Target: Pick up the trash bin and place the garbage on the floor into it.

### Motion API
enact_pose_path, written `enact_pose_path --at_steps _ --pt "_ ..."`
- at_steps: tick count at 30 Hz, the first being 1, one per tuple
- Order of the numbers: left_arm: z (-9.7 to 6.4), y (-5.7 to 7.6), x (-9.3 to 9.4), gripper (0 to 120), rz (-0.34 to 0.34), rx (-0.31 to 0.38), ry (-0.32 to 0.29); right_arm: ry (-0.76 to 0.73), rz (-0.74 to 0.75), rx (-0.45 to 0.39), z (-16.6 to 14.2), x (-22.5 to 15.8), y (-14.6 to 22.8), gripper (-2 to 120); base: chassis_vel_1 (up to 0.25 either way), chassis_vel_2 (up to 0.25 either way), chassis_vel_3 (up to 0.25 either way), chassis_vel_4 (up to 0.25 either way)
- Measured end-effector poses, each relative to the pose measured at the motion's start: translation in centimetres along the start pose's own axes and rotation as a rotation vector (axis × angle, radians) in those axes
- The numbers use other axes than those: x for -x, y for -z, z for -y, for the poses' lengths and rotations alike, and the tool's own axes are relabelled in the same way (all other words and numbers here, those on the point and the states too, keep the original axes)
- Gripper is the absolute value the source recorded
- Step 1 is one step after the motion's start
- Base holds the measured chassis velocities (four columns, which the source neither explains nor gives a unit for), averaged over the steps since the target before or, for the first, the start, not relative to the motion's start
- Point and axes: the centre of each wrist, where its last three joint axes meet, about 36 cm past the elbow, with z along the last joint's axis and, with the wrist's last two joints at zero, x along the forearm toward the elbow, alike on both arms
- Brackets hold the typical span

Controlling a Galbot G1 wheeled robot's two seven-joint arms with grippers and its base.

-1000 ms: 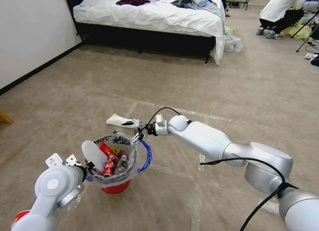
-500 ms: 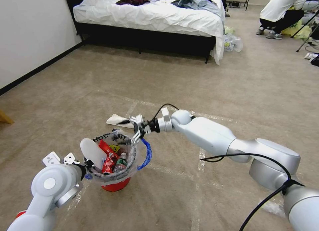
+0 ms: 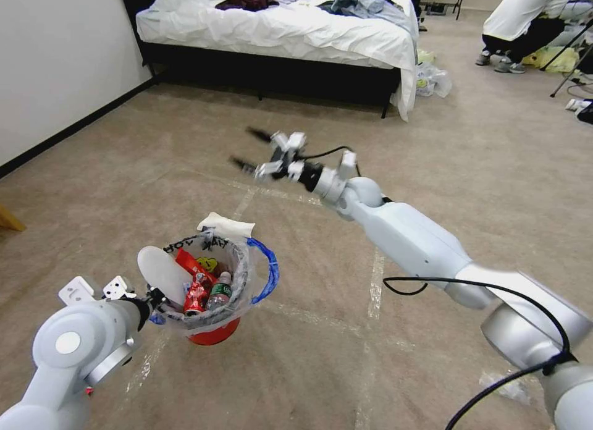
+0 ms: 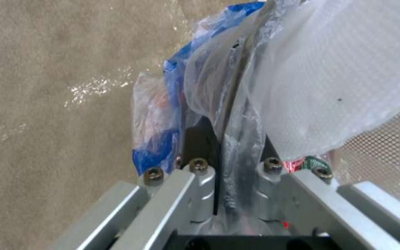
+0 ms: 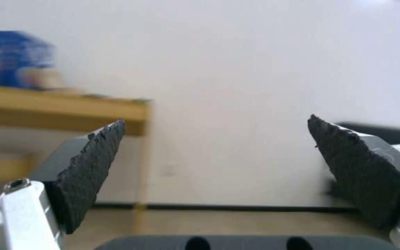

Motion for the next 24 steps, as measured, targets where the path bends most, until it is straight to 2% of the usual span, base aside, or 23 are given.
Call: enact_pose_path --at_steps 2,3,5,6,8,11,13,14,16,24 --pt "-0.2 0.2 -0.4 4 0.006 -0.007 0.001 -0.153 0.016 -0.064 0.0 -2.2 0.8 100 0.0 0.0 0.0 0.0" --pt "-0.2 0.2 -0.4 4 0.006 -0.007 0.001 -0.153 0.016 -0.064 0.0 -2.2 0.8 100 0.0 0.0 0.0 0.0" --pt "-0.5 0.3 -0.6 4 0.011 -0.016 0.01 -0.282 0.008 -0.108 -1.2 -4.9 0.6 100 0.0 0.0 0.0 0.0" --pt "-0.5 0.3 -0.6 4 0.011 -0.016 0.01 -0.282 0.008 -0.108 -1.2 -4.9 0.6 100 0.0 0.0 0.0 0.0" --pt "-0.8 0.6 -1.0 4 0.013 -0.035 0.025 -0.404 -0.03 -0.148 -3.1 -8.8 -0.3 100 0.0 0.0 0.0 0.0" --pt "-1.1 0.6 -1.2 4 0.012 -0.041 0.037 -0.46 -0.039 -0.165 -3.7 -10.5 -0.4 100 0.0 0.0 0.0 0.0" --pt "-1.6 0.8 -1.7 4 0.012 -0.055 0.055 -0.543 -0.042 -0.184 -4.5 -13.4 0.0 100 0.0 0.0 0.0 0.0" --pt "-1.6 0.8 -1.7 4 0.012 -0.055 0.055 -0.543 -0.042 -0.184 -4.5 -13.4 0.0 100 0.0 0.0 0.0 0.0" --pt "-2.1 0.9 -2.4 4 0.008 -0.066 0.07 -0.583 -0.06 -0.204 -5.4 -16.3 0.8 100 0.0 0.0 0.0 0.0" --pt "-3.3 0.3 -3.7 4 0.0 -0.059 0.091 -0.654 -0.07 -0.198 -8.2 -20.5 2.1 100 0.0 0.0 0.0 0.0"
